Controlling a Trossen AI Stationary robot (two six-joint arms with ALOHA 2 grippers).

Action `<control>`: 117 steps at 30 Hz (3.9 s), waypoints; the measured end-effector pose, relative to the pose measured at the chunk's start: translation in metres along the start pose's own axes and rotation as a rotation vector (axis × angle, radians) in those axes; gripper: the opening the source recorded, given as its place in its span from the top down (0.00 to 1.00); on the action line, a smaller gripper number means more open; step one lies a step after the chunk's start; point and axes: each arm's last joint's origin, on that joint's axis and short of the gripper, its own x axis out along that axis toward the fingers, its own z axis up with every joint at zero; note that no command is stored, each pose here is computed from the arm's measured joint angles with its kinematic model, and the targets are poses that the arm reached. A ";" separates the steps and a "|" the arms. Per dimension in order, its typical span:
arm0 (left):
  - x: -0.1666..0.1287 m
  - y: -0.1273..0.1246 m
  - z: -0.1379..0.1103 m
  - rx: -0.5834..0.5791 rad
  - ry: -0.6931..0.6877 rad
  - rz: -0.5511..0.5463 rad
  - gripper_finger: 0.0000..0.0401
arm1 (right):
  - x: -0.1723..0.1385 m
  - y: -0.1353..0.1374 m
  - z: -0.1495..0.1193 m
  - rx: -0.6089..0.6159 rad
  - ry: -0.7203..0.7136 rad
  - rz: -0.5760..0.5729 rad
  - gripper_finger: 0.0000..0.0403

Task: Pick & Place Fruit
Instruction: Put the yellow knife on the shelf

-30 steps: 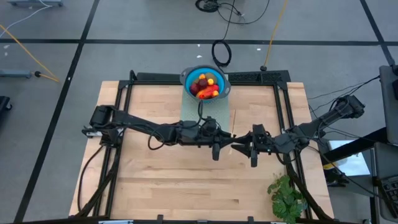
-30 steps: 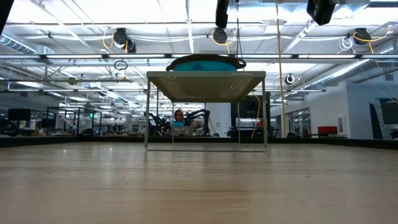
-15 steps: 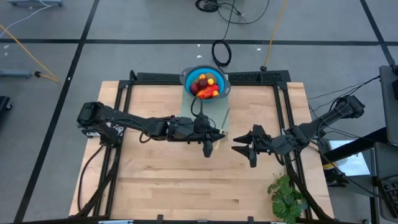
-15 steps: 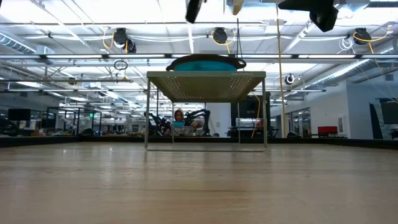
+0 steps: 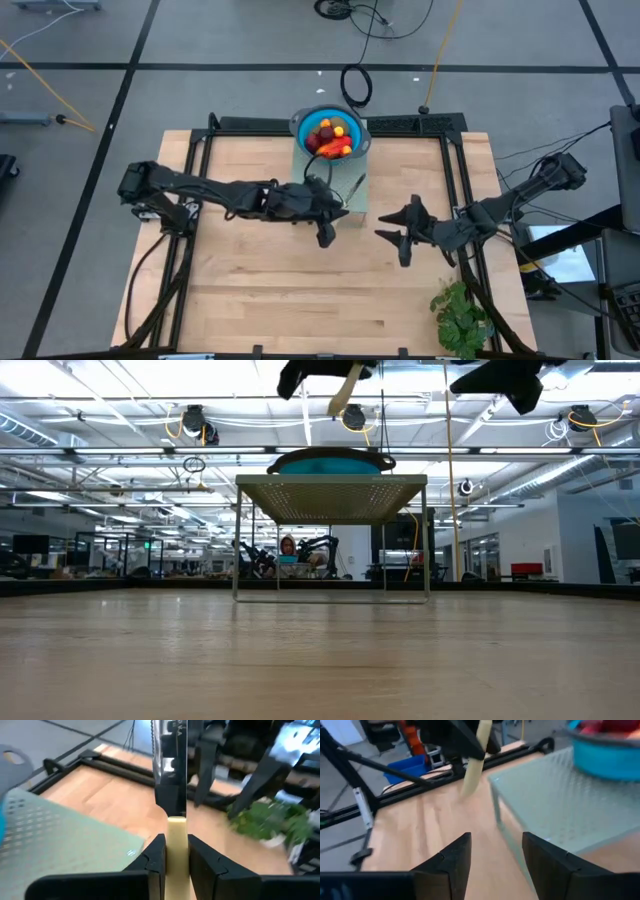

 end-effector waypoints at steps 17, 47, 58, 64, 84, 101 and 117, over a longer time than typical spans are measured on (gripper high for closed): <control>-0.007 0.031 0.018 0.219 0.193 0.072 0.85 | -0.021 -0.030 0.013 -0.197 0.006 0.177 0.63; -0.005 0.054 0.014 0.369 0.378 0.040 0.85 | -0.032 -0.114 -0.037 -0.095 -0.142 0.526 0.66; 0.021 0.057 0.019 0.538 0.602 0.055 0.85 | -0.031 -0.118 -0.036 -0.076 -0.149 0.495 0.66; 0.033 0.064 0.026 0.570 0.715 0.066 0.85 | -0.031 -0.118 -0.036 -0.061 -0.145 0.496 0.66; 0.048 0.080 0.028 0.521 0.873 0.095 0.85 | -0.031 -0.118 -0.036 -0.061 -0.144 0.496 0.66; 0.056 0.085 0.021 0.530 0.910 0.111 0.85 | -0.031 -0.118 -0.036 -0.035 -0.137 0.498 0.66; 0.061 0.088 0.016 0.529 0.931 0.096 0.85 | -0.031 -0.118 -0.036 -0.035 -0.137 0.499 0.66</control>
